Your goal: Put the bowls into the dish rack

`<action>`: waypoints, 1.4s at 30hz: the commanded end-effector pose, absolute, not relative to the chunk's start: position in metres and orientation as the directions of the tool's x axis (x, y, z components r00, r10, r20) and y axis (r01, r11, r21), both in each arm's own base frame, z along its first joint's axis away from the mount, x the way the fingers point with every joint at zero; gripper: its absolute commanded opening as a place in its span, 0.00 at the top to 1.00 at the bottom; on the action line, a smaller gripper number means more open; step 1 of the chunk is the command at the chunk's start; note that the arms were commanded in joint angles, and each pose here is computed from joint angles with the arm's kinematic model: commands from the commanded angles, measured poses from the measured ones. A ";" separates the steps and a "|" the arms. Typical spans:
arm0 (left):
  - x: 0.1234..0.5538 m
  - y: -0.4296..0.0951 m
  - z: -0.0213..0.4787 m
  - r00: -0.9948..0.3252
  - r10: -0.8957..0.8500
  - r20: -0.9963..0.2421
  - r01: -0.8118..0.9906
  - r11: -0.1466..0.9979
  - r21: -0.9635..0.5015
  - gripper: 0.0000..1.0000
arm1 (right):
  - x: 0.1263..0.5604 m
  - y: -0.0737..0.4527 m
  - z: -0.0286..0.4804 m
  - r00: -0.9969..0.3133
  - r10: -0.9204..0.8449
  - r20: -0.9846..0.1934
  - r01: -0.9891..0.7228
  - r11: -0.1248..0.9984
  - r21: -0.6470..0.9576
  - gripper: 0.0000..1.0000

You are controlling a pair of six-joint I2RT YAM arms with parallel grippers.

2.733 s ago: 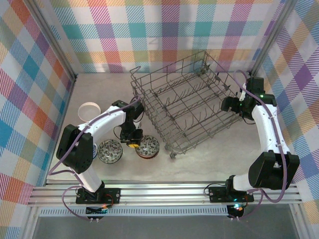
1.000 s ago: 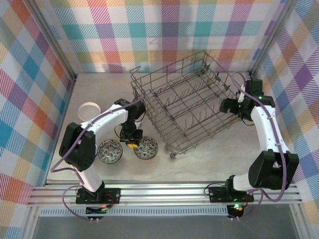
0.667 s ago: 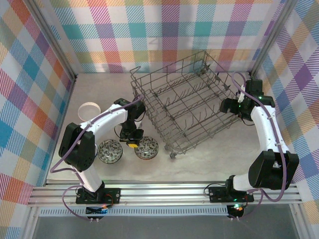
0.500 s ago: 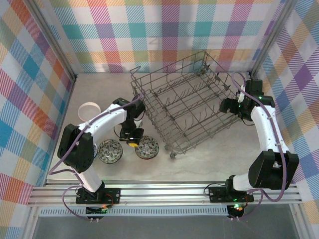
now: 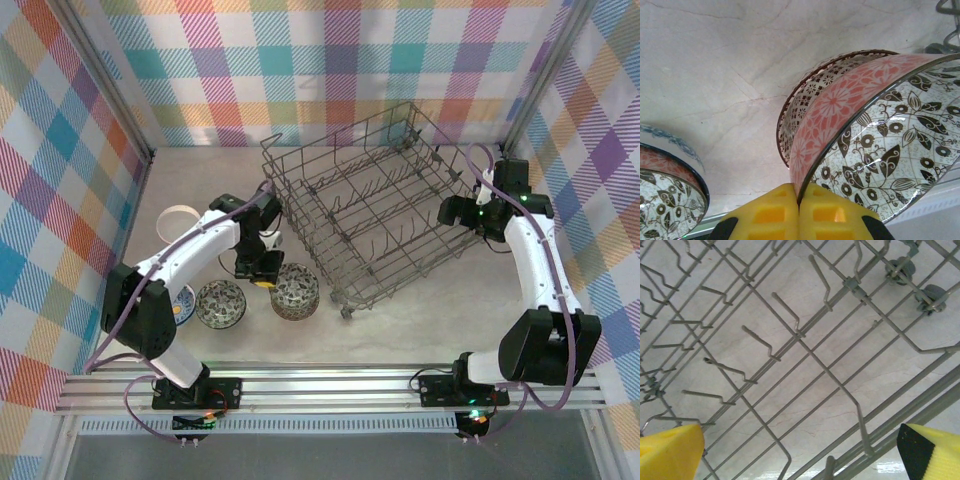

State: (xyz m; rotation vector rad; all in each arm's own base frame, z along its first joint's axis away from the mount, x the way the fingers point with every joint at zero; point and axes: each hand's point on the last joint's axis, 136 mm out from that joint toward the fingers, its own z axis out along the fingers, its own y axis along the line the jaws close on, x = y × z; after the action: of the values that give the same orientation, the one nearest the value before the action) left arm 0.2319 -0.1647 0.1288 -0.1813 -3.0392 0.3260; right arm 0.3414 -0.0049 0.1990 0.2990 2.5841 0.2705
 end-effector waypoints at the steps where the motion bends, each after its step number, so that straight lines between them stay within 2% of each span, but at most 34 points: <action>1: 0.234 -0.163 0.155 -0.991 0.130 0.008 0.123 0.955 -0.271 1.00 | 0.344 0.009 0.219 -0.818 0.241 -0.522 0.086 0.949 0.302 0.00; 9: 0.246 -0.133 0.196 -0.994 0.047 -0.102 0.075 0.955 -0.287 1.00 | 0.357 0.043 0.250 -0.808 0.177 -0.562 -0.041 0.935 0.353 0.05; 21: 0.295 -0.113 0.272 -0.948 -0.035 -0.316 0.067 0.950 -0.306 1.00 | 0.374 0.152 0.318 -0.755 -0.016 -0.655 -0.346 0.859 0.378 0.10; 29: 0.331 -0.122 0.320 -0.900 -0.061 -0.432 0.097 0.937 -0.335 1.00 | 0.364 0.217 0.344 -0.699 -0.150 -0.699 -0.520 0.778 0.353 0.13; 34: 0.348 -0.133 0.337 -0.877 -0.095 -0.471 0.107 0.917 -0.385 1.00 | 0.349 0.267 0.357 -0.621 -0.243 -0.745 -0.654 0.685 0.321 0.15; 42: 0.361 -0.156 0.352 -0.854 -0.119 -0.507 0.137 0.888 -0.439 1.00 | 0.345 0.314 0.368 -0.546 -0.256 -0.798 -0.729 0.614 0.302 0.22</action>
State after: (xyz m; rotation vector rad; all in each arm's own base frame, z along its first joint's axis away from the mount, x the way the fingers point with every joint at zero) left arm 0.3518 -0.1395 0.3269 0.0011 -3.5399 0.7353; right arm 0.3393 0.3035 0.3474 -0.7482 2.1970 0.8088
